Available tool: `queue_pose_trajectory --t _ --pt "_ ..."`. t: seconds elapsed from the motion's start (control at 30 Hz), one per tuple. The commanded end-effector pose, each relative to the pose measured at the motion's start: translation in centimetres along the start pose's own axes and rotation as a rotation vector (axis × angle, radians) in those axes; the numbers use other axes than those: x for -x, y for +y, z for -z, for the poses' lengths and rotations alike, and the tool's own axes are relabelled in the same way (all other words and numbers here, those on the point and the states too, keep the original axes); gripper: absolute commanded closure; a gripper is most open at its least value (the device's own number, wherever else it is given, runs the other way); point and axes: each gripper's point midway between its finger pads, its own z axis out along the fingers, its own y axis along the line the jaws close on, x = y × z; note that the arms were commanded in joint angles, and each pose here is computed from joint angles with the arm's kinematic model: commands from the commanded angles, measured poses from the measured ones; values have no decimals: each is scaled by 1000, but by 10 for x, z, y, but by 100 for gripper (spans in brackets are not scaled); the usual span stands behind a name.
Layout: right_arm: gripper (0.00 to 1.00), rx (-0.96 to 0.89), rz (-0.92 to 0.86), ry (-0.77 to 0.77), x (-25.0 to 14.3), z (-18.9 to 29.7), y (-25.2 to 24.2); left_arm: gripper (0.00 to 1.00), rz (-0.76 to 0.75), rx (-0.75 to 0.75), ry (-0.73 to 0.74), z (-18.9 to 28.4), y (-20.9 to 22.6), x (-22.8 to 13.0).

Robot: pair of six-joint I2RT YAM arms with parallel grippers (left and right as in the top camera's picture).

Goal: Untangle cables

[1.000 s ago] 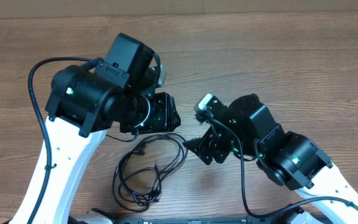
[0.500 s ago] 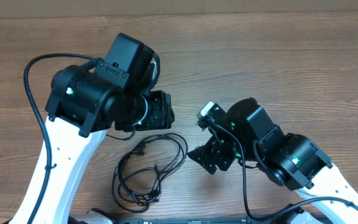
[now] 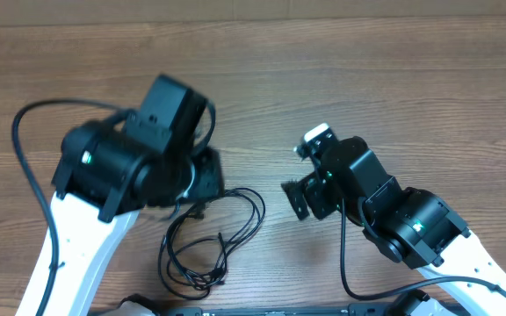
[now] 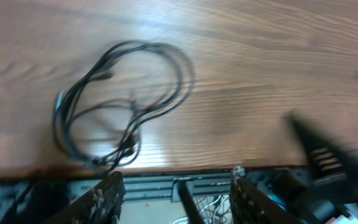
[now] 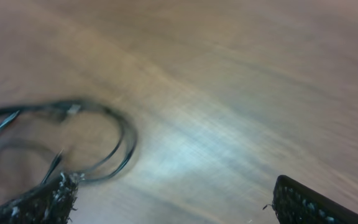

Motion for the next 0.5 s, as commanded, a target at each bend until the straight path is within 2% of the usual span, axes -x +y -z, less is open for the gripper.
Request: queue_pose_trajectory --t 0.0,0.23,0.47 --pt "0 -162 -119 -118 21 17 -31 42 107 70 -30 -3 27 -14" --pt "0 -157 -182 -273 48 42 -35 37 213 150 47 -31 62 -52" --pt "0 -149 -191 -313 47 60 -37 36 242 181 189 -80 73 -78"
